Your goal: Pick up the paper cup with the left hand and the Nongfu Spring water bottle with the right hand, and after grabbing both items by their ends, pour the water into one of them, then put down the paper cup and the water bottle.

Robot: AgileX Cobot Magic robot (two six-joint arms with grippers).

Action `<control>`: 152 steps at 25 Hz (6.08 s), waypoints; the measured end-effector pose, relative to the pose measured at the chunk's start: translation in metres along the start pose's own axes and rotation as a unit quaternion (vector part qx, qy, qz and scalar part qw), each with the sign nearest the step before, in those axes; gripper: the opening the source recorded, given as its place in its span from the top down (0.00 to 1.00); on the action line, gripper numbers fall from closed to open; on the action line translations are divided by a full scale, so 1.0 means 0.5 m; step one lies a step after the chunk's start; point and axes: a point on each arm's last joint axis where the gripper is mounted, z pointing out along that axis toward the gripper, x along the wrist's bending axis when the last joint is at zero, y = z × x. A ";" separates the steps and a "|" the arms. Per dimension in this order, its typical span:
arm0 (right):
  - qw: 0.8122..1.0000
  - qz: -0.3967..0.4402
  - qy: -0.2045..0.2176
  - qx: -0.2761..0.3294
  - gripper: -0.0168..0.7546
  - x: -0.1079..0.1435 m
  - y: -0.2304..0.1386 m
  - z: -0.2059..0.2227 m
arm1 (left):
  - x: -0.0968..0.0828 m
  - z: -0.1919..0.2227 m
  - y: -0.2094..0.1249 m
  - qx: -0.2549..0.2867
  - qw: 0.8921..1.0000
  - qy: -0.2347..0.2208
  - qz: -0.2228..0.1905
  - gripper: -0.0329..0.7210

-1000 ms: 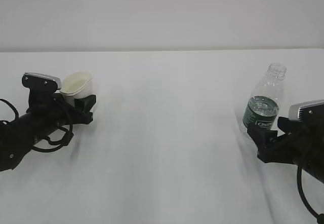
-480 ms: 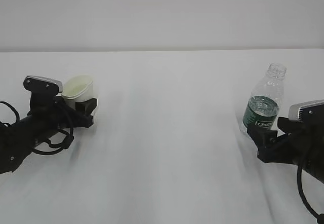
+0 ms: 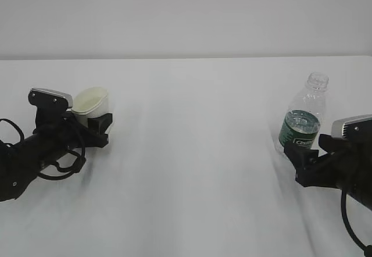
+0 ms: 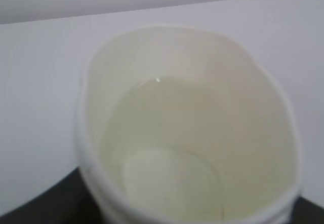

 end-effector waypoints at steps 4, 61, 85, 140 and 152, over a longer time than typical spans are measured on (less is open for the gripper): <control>1.000 0.000 0.000 0.000 0.21 0.000 0.000 0.000 | -0.001 0.000 0.000 0.000 1.000 -0.002 0.001 0.39; 1.000 0.000 0.001 -0.001 0.21 0.000 0.001 0.001 | -0.017 -0.075 0.027 0.013 1.000 -0.004 0.000 0.08; 0.998 0.046 0.005 -0.045 0.22 0.016 0.038 -0.083 | -0.034 -0.210 0.040 0.042 0.996 0.023 -0.074 0.17; 0.978 0.067 0.026 -0.195 0.27 0.026 0.237 -0.175 | -0.091 -0.508 0.327 -0.141 0.989 0.026 -0.033 0.22; 0.984 0.036 -0.017 -0.174 0.27 0.022 0.294 -0.234 | -0.091 -0.517 0.330 -0.147 0.987 0.026 -0.063 0.25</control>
